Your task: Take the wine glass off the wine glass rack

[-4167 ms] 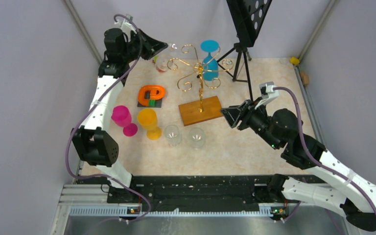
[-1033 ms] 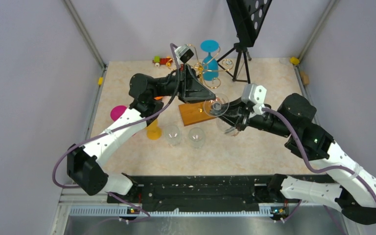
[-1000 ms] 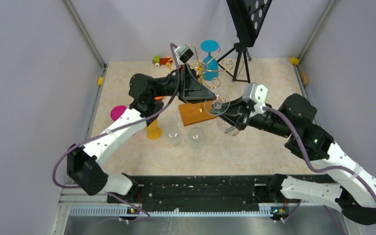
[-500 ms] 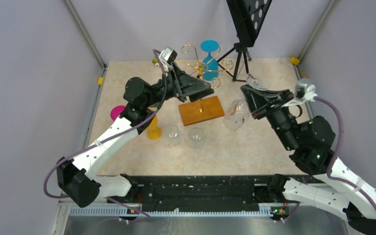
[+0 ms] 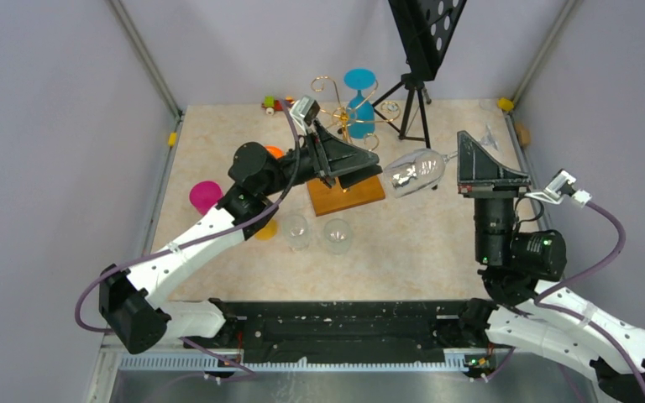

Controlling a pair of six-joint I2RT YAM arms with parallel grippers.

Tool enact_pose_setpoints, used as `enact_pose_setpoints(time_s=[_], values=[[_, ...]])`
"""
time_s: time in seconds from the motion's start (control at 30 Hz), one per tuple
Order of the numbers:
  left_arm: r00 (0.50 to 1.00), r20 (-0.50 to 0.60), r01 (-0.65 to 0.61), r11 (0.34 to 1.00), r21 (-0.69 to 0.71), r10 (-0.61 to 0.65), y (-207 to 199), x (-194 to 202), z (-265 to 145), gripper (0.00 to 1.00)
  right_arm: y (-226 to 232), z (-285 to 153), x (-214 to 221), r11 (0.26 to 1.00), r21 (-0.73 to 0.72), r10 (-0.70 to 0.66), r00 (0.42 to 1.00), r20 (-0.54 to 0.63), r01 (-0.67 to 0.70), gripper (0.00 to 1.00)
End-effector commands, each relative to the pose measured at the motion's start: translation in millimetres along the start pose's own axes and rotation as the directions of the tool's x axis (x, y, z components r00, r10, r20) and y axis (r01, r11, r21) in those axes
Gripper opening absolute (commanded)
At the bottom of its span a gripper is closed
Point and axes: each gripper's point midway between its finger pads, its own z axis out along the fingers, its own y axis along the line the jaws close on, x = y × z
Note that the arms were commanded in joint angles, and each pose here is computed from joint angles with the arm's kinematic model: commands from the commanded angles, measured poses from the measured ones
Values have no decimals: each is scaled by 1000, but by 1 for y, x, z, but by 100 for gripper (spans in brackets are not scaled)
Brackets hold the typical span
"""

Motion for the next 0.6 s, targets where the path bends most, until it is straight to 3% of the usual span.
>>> enact_pose_setpoints(time_s=[0.0, 0.2, 0.57], values=[[1000, 0, -23, 997, 76, 23, -24, 6, 0, 63, 24, 6, -43, 981, -94, 185, 967, 175, -170, 0], [1000, -9, -17, 995, 103, 18, -32, 11, 1, 49, 25, 9, -36, 980, -109, 185, 966, 180, -168, 0], [999, -31, -8, 984, 176, 13, -52, 12, 8, 45, 14, 10, -15, 980, -79, 192, 970, 149, -182, 0]])
